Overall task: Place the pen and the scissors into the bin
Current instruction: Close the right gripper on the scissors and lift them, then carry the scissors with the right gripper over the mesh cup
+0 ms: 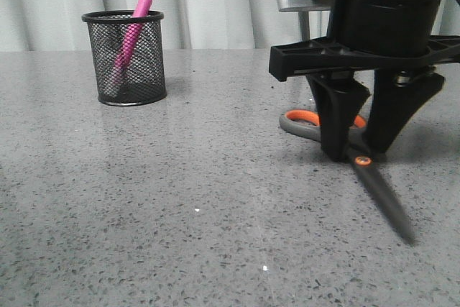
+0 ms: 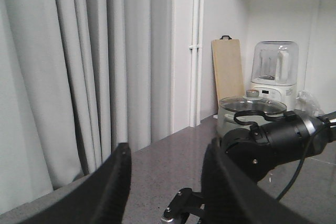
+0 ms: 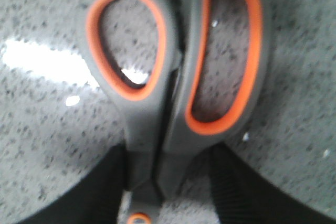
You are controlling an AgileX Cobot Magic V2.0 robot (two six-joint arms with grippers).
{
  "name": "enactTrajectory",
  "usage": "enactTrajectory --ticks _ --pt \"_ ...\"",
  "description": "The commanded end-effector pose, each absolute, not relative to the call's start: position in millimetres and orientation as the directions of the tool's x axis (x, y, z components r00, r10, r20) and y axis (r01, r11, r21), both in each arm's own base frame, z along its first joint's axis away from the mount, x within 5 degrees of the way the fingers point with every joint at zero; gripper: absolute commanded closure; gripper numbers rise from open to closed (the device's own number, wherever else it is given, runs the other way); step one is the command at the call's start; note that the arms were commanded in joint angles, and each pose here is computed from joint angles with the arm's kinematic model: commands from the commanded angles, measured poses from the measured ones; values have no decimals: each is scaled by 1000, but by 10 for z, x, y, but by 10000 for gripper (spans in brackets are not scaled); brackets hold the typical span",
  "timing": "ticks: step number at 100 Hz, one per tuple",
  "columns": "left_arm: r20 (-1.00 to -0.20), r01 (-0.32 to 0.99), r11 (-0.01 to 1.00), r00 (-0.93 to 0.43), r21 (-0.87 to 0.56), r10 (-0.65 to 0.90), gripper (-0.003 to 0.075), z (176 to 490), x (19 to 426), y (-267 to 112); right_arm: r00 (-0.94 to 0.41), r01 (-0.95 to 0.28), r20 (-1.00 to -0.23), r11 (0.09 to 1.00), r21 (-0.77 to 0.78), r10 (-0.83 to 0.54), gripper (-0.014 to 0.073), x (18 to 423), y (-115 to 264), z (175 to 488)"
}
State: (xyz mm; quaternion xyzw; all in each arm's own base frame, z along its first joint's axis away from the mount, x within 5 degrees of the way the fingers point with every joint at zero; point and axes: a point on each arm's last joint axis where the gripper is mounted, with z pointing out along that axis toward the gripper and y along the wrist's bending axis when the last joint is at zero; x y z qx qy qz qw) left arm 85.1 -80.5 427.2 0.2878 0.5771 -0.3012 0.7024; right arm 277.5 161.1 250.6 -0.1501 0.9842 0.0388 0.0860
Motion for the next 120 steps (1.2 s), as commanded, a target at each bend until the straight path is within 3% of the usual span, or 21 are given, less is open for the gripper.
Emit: enactTrajectory --ticks 1,17,35,40,52,64,77,96,120 --pt "-978 766 642 156 31 -140 435 4371 810 -796 -918 -316 -265 948 36 -296 410 2867 1623 2576" --pt "-978 766 642 156 31 -140 435 4371 810 -796 -913 -332 -246 943 -23 -327 671 2879 1580 2550" --pt "-977 765 643 161 32 -142 435 4376 798 -789 -885 -349 -302 934 -74 -355 653 2920 1548 2634" --pt "-975 758 651 168 35 -144 435 4384 787 -775 -865 -349 -362 935 -65 -348 653 2934 1556 2760" --pt "-965 731 678 225 75 -136 435 4421 685 -702 -743 -363 -600 932 -11 -297 653 2925 1594 3262" --pt "-948 689 716 289 111 -131 435 4464 572 -610 -521 -409 -831 911 42 -196 653 2869 1650 3838" --pt "-931 651 750 335 114 -149 435 4506 476 -523 -236 -488 -970 870 72 -52 653 2836 1776 4270" --pt "-918 627 769 365 120 -155 435 4529 411 -468 54 -578 -990 813 76 131 653 2950 2007 4425" --pt "-917 623 769 376 143 -134 435 4517 395 -467 179 -634 -955 770 71 235 653 3327 2357 4008"
